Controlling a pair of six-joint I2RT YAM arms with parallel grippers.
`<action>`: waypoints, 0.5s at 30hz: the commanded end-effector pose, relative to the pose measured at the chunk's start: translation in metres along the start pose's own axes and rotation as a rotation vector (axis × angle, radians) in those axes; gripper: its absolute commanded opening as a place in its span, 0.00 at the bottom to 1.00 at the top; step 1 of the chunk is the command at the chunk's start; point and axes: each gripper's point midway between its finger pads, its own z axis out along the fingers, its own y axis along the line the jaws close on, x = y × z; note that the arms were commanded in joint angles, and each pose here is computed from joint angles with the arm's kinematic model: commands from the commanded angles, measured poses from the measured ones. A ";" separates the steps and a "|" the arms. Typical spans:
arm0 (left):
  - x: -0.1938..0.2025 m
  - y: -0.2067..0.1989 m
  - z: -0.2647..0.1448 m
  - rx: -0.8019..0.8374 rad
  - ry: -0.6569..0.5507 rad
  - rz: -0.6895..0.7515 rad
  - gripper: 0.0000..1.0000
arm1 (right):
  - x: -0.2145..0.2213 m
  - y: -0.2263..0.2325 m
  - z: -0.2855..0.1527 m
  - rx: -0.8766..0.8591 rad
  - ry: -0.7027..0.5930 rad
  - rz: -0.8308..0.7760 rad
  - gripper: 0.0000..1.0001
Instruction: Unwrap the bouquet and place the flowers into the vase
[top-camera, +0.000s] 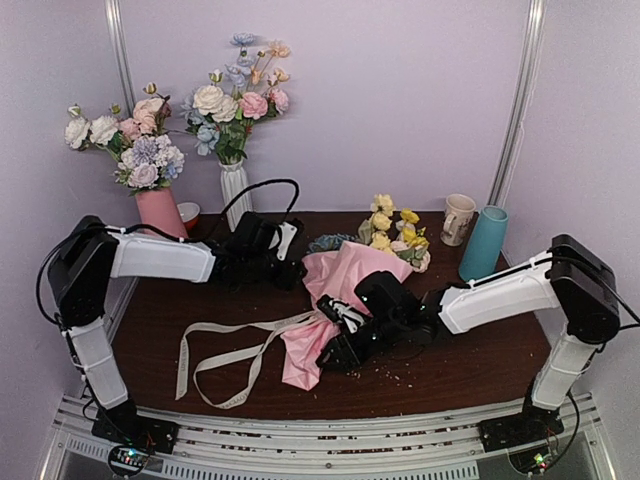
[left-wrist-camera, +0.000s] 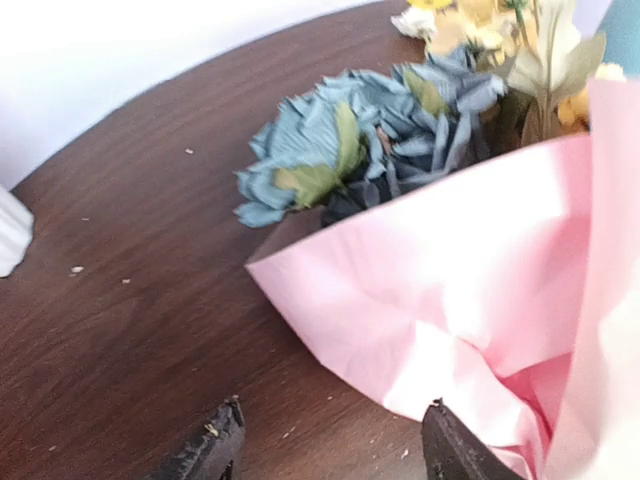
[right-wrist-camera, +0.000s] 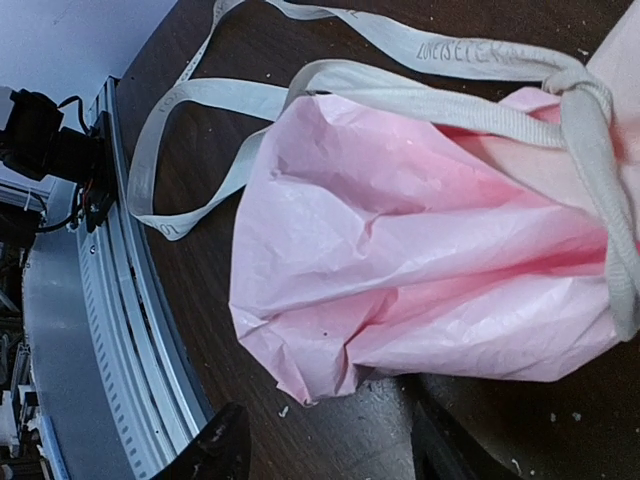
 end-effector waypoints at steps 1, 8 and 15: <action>-0.014 0.016 -0.039 -0.074 -0.008 -0.002 0.66 | -0.008 0.003 -0.027 0.063 -0.017 -0.098 0.59; -0.016 -0.023 -0.103 -0.037 -0.023 0.000 0.64 | -0.024 -0.019 -0.068 0.232 -0.124 -0.137 0.59; 0.013 -0.104 -0.124 0.139 0.002 -0.030 0.58 | -0.045 -0.044 -0.087 0.295 -0.239 -0.115 0.55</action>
